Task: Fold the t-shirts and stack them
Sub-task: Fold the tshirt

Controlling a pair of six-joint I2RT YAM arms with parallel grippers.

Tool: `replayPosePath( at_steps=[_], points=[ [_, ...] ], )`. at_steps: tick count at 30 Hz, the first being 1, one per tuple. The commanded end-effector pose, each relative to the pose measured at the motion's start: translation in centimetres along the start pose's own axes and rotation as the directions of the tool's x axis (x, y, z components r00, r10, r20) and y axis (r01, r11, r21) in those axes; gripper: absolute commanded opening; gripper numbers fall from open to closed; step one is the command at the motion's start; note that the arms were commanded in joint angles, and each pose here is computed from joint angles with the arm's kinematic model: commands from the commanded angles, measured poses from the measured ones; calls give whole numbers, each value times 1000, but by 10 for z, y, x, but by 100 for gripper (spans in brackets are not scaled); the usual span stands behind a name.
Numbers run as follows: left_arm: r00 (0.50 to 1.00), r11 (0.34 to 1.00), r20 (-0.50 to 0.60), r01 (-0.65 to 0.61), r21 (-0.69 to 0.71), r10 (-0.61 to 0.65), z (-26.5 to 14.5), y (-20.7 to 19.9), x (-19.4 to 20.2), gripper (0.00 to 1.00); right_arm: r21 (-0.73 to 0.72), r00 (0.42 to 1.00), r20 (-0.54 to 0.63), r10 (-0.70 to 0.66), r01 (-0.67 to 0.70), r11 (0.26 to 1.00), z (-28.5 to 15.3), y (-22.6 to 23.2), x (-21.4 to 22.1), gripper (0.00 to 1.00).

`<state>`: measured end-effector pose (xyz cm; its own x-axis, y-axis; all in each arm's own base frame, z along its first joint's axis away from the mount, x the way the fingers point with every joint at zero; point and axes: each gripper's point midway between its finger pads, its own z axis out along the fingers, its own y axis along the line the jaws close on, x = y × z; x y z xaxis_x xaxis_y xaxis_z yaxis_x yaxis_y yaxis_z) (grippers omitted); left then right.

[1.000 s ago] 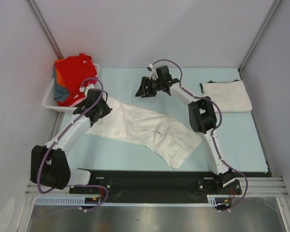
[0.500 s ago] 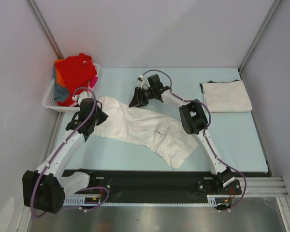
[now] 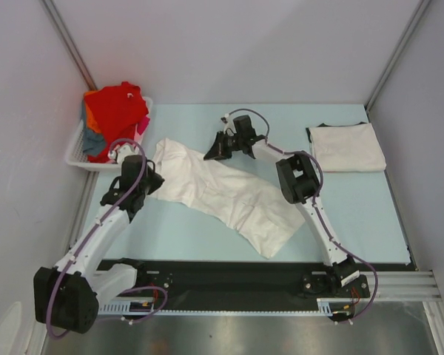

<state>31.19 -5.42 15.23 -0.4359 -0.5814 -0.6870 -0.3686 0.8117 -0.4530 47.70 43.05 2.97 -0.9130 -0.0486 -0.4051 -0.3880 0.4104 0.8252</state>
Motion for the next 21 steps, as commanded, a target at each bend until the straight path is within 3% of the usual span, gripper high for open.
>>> replayPosePath(
  at_steps=[1, 4, 7, 12, 14, 15, 16, 17, 18, 20, 21],
  points=[
    [1000, 1000, -15, 4, 21, -4, 13, -4, 4, 15, 46, 974, 210, 82, -94, 995, -23, -34, -53, 0],
    [998, 999, -56, -21, 42, 24, 22, -10, 11, 14, 45, 911, 382, 156, -187, 981, -62, -56, -98, 0],
    [997, 999, -76, -31, 45, 34, 29, -13, 15, 14, 18, 795, 554, 246, -307, 951, -119, -89, -134, 0],
    [995, 998, -92, -33, 53, 37, 37, -15, 19, 14, 42, 615, 736, 281, -457, 889, -201, -144, -139, 0],
    [994, 998, -101, -30, 63, 36, 38, -16, 22, 14, 28, 528, 811, 252, -466, 884, -240, -144, -148, 0],
    [993, 996, -114, -32, 88, 42, 40, -20, 26, 15, 39, 514, 816, 267, -509, 860, -243, -158, -131, 1],
    [991, 994, -125, -32, 101, 45, 41, -22, 28, 15, 55, 514, 824, 241, -494, 868, -250, -152, -134, 9],
    [988, 994, -145, -36, 104, 51, 44, -23, 35, 15, 79, 547, 801, 243, -500, 863, -245, -154, -127, 28],
    [987, 993, -151, -40, 115, 57, 46, -27, 36, 16, 93, 568, 790, 232, -484, 870, -244, -149, -132, 33],
    [979, 988, -183, -64, 139, 89, 47, -37, 47, 19, 139, 625, 752, 209, -461, 876, -237, -142, -126, 37],
    [972, 985, -209, -69, 161, 102, 50, -44, 55, 26, 153, 634, 747, 201, -458, 876, -237, -140, -122, 39]
  ],
)
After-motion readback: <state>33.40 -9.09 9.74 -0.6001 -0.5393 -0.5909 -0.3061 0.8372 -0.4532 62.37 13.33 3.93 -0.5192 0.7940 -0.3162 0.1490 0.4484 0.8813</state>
